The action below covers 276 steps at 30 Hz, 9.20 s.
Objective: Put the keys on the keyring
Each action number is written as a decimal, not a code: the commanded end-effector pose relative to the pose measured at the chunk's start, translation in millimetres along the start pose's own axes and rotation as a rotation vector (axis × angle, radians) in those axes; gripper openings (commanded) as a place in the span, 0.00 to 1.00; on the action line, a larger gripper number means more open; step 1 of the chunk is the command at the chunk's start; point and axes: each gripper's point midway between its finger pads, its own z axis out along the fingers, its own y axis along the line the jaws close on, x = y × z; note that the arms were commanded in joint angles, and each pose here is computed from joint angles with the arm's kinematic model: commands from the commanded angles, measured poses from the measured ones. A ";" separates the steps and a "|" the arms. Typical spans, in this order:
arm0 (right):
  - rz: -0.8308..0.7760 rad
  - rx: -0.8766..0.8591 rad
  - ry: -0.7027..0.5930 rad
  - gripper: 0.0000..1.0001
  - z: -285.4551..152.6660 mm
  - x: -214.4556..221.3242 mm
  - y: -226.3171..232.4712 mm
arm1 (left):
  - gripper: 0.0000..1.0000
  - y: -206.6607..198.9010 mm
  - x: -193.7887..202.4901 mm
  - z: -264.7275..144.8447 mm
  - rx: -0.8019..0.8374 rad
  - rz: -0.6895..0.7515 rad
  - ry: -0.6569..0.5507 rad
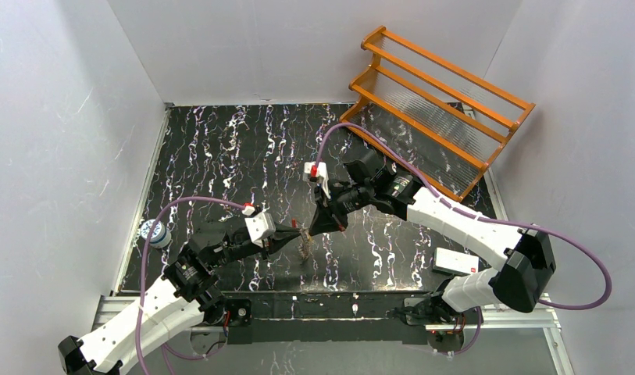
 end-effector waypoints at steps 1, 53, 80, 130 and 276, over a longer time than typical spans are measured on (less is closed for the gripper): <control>-0.060 0.010 -0.064 0.01 -5.4 -23.6 2.8 | 0.00 -4.2 -8.7 0.1 0.023 0.012 -0.039; -0.081 -0.104 -0.046 0.01 -20.2 -15.7 26.8 | 0.00 -7.3 -10.3 -16.6 0.041 0.333 -0.120; -0.009 -0.148 0.015 0.01 8.3 -21.7 18.3 | 0.00 -13.3 -11.7 -16.3 0.078 0.362 -0.132; 0.008 -0.130 0.030 0.01 1.5 -21.2 17.2 | 0.00 -16.0 -10.6 -16.3 0.093 0.347 -0.128; 0.000 0.618 0.066 0.01 11.5 24.4 -133.2 | 0.00 14.6 8.0 -23.6 -0.122 0.055 0.043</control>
